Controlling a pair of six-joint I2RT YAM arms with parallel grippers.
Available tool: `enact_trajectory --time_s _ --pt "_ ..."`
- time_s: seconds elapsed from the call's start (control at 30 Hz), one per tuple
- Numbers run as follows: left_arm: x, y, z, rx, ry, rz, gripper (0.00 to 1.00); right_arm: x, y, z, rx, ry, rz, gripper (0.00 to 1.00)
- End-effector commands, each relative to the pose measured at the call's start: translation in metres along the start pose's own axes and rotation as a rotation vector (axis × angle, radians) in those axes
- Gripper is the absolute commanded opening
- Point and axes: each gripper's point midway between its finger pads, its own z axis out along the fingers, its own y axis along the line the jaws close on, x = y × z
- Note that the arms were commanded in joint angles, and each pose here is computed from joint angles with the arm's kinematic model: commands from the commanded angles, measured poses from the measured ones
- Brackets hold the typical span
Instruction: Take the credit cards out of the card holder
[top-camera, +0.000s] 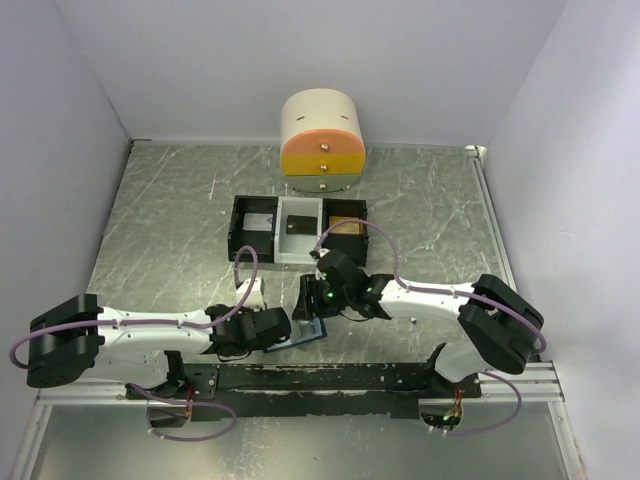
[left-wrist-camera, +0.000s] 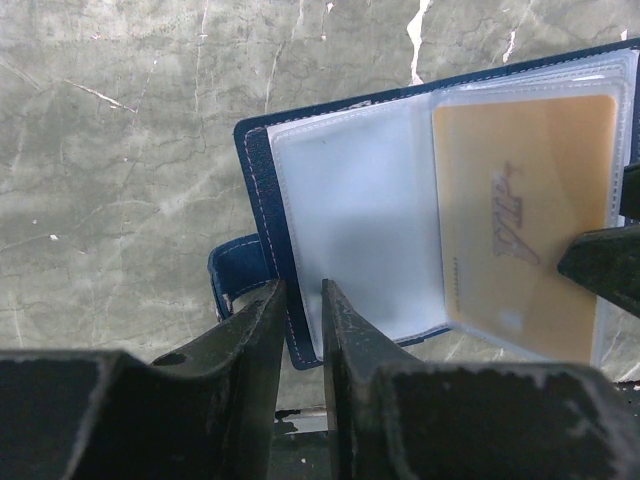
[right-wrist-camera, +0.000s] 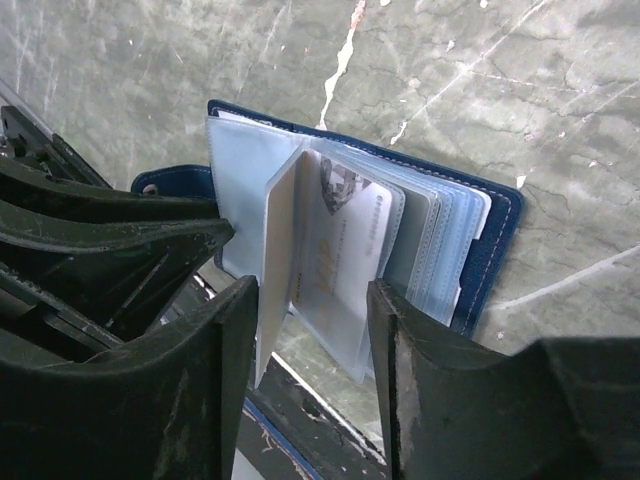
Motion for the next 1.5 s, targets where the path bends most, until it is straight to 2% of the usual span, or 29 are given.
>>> enact_trajectory --time_s 0.0,0.33,0.77,1.1,1.47 --pt "0.006 -0.007 0.003 0.031 0.012 -0.014 0.31 0.000 0.010 0.001 -0.035 0.004 -0.016 0.50" --pt "0.007 -0.006 0.004 0.033 0.013 -0.016 0.31 0.002 0.020 0.001 -0.103 0.014 -0.023 0.60" --pt "0.004 -0.005 0.001 0.037 0.001 -0.030 0.32 -0.004 0.017 -0.004 -0.072 -0.021 -0.039 0.65" --pt "0.004 -0.006 0.001 0.044 0.003 -0.030 0.32 0.000 0.016 0.000 -0.065 0.006 -0.040 0.70" --pt "-0.003 0.000 -0.006 0.045 -0.021 -0.062 0.32 -0.035 0.001 -0.030 0.088 -0.177 -0.044 0.67"
